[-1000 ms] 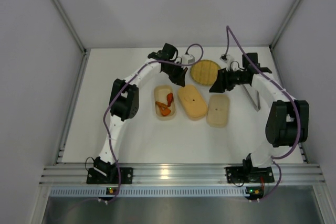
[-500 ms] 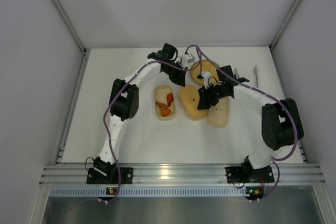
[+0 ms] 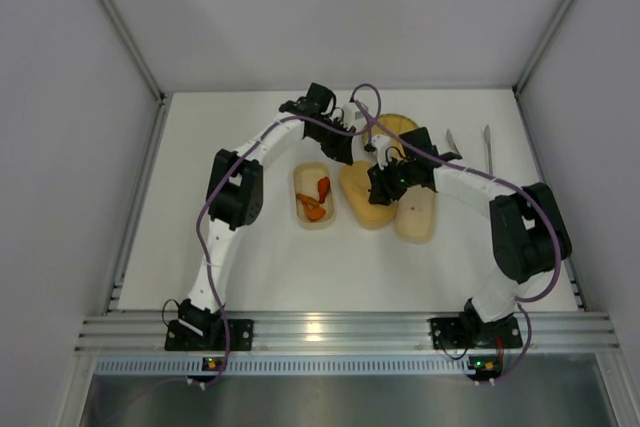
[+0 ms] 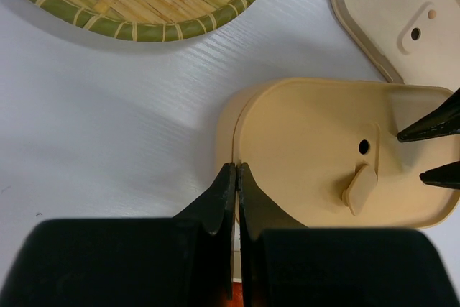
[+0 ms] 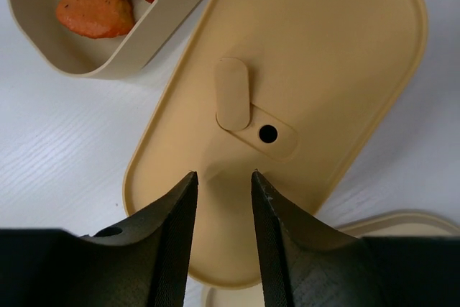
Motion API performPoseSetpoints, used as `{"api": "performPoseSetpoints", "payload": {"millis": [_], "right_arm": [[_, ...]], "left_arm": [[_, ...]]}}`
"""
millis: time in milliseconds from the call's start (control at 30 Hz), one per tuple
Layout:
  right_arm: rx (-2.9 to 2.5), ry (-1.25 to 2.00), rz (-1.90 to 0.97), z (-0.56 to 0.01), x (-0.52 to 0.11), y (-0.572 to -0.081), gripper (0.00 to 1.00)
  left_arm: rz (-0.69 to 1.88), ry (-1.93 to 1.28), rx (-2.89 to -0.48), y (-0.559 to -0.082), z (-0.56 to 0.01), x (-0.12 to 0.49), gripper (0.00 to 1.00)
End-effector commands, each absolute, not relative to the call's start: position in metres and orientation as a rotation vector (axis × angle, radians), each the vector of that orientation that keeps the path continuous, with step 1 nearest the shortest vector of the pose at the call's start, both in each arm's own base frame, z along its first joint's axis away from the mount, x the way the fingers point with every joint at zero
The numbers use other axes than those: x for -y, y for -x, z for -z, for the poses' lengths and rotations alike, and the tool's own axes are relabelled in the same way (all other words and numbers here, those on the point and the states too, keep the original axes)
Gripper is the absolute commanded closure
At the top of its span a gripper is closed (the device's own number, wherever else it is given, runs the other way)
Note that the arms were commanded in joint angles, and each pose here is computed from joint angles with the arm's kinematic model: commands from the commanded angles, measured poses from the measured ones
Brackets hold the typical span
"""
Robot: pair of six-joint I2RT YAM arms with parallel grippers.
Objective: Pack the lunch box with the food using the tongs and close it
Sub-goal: Close the box lid on the packing box.
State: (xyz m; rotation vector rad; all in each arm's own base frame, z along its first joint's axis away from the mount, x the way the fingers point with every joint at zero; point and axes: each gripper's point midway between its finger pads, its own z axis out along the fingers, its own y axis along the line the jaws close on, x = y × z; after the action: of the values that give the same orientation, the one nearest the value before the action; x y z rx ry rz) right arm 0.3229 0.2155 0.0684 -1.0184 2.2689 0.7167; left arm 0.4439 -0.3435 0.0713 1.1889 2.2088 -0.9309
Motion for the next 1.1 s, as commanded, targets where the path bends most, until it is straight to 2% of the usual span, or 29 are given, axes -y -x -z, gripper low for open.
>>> {"api": "performPoseSetpoints", "payload": {"millis": [0,233,433,567,733,933,1000,1067], "right_arm": [[-2.376,1.074,-0.582,-0.030,-0.208,-0.317,0.64],[-2.423,1.113,-0.557,-0.020,-0.206,-0.303,0.64],[-2.438,1.137,-0.540,-0.018,-0.206,-0.297,0.64],[-2.420,1.131,-0.561,-0.024,-0.209,-0.297,0.64],[-2.369,1.107,-0.596,-0.041,-0.215,-0.300,0.62],[-2.288,1.047,-0.622,-0.069,-0.220,-0.310,0.61],[-2.265,1.033,-0.622,-0.078,-0.220,-0.314,0.60],[-2.245,1.026,-0.634,-0.085,-0.220,-0.314,0.60]], "left_arm": [[0.904,-1.220,-2.228,-0.437,-0.056,0.346,1.00],[0.870,-1.228,-2.238,-0.437,-0.054,0.342,1.00],[0.840,-1.220,-2.239,-0.439,-0.057,0.338,0.85],[0.838,-1.205,-2.225,-0.441,-0.065,0.339,0.68],[0.831,-1.200,-2.207,-0.443,-0.075,0.340,0.59],[0.818,-1.204,-2.213,-0.442,-0.073,0.338,0.57],[0.819,-1.203,-2.218,-0.442,-0.072,0.338,0.53],[0.819,-1.203,-2.213,-0.443,-0.073,0.337,0.44]]}}
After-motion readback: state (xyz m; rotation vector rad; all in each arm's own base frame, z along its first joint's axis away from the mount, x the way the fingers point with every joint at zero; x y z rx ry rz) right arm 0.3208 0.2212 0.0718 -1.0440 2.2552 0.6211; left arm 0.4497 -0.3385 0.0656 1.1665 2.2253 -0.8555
